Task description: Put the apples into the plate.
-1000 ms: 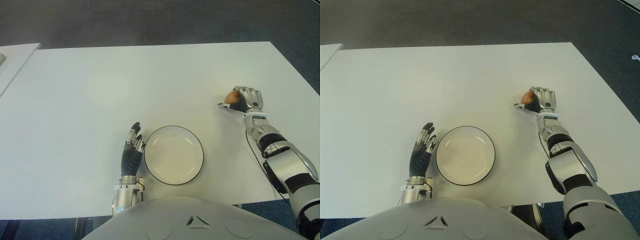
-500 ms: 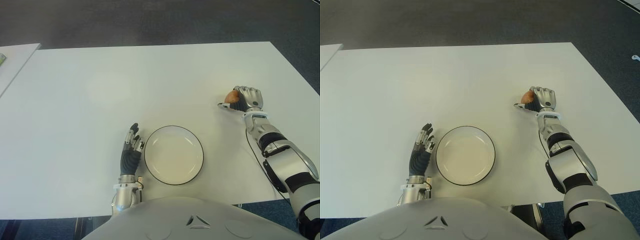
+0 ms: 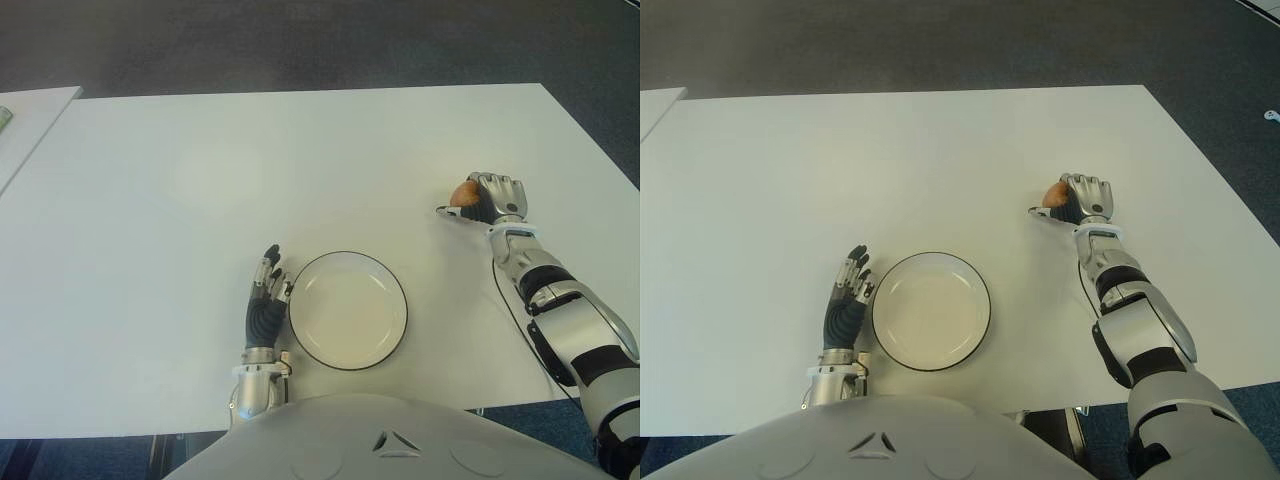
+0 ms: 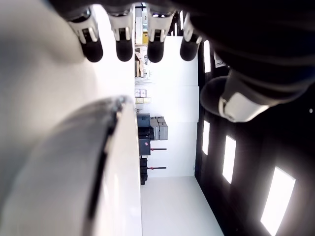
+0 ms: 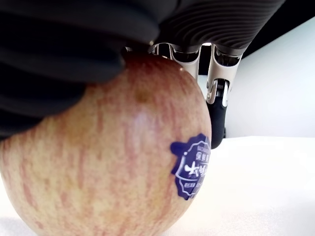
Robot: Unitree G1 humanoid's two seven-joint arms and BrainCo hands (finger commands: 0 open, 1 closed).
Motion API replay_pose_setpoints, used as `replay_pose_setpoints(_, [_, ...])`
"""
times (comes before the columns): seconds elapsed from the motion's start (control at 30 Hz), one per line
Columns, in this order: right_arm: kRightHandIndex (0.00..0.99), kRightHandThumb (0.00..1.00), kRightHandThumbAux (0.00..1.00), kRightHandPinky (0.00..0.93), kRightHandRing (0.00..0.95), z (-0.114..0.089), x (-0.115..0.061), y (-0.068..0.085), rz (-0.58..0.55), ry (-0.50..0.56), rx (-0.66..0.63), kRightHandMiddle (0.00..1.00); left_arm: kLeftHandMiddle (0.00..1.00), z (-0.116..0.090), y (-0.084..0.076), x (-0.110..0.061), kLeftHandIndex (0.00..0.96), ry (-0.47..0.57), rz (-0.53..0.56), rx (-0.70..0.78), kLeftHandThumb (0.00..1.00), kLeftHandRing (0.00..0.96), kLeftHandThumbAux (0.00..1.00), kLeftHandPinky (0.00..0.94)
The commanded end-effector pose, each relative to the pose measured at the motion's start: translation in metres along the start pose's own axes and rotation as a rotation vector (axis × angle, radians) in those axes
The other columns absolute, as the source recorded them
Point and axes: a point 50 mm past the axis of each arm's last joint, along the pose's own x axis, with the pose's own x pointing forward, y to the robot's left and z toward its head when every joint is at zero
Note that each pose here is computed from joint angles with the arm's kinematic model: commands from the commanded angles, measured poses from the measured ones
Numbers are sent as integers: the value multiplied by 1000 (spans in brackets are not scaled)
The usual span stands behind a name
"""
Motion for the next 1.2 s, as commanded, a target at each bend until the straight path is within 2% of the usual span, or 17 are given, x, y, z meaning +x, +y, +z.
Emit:
replay_pose_setpoints(0.03, [408,950,659,673,546,-25,-19,18,119,62,-50,463,4,-1,-2,-3,0,7,2,-13,38,0,484,7])
replay_pose_setpoints(0.17, [385,947,662,684,529,-28,-4,-5,47,55,-29,480,5,2,-5,-4,1,1,-5,-13,30,0,493,16])
replay_pose_setpoints(0.27, [383,948,660,620,522,-22,8,-23,-28,34,20,495,6,8,-12,-3,0,-18,-10,-17,21,0,507,21])
replay_pose_setpoints(0.33, [384,948,660,598,521,-19,12,-30,-59,24,51,499,6,11,-15,-2,0,-26,-12,-17,19,0,510,21])
replay_pose_setpoints(0.37, [385,949,659,581,520,-15,14,-36,-94,16,101,503,6,11,-15,-2,0,-31,-14,-14,17,0,511,18])
replay_pose_setpoints(0.5, [384,950,659,669,521,-2,17,-52,-180,-8,246,503,3,14,-18,-3,0,-43,-24,-10,17,0,504,3])
replay_pose_setpoints(0.53, [384,950,659,718,522,1,16,-55,-197,-15,275,502,2,15,-18,-4,0,-45,-28,-9,17,0,502,2])
replay_pose_setpoints(0.63, [383,950,659,786,525,11,9,-64,-252,-47,359,500,0,16,-19,-5,0,-48,-39,-13,16,0,499,0])
replay_pose_setpoints(0.67, [389,915,665,808,637,13,7,-66,-266,-56,381,511,2,17,-20,-6,0,-48,-41,-17,15,0,501,6])
replay_pose_setpoints(0.73, [395,885,671,827,736,19,1,-69,-291,-81,415,521,4,18,-20,-7,0,-48,-43,-25,15,0,503,12])
replay_pose_setpoints(0.83, [399,864,675,840,815,36,-13,-75,-329,-156,455,529,10,20,-18,-9,0,-44,-44,-38,12,0,508,22])
replay_pose_setpoints(0.93, [400,858,676,842,844,50,-24,-81,-339,-213,472,531,12,21,-17,-10,0,-39,-39,-39,11,0,509,25])
replay_pose_setpoints(1.0, [400,857,676,839,851,67,-39,-87,-332,-288,492,531,11,20,-15,-10,0,-32,-31,-20,11,0,506,25])
replay_pose_setpoints(1.07, [400,856,676,836,856,75,-48,-91,-325,-324,501,530,11,19,-13,-10,0,-29,-27,-8,10,0,501,27])
replay_pose_setpoints(1.2, [400,855,676,841,860,91,-68,-98,-290,-452,506,529,10,8,-7,-7,0,4,-14,20,8,0,492,28])
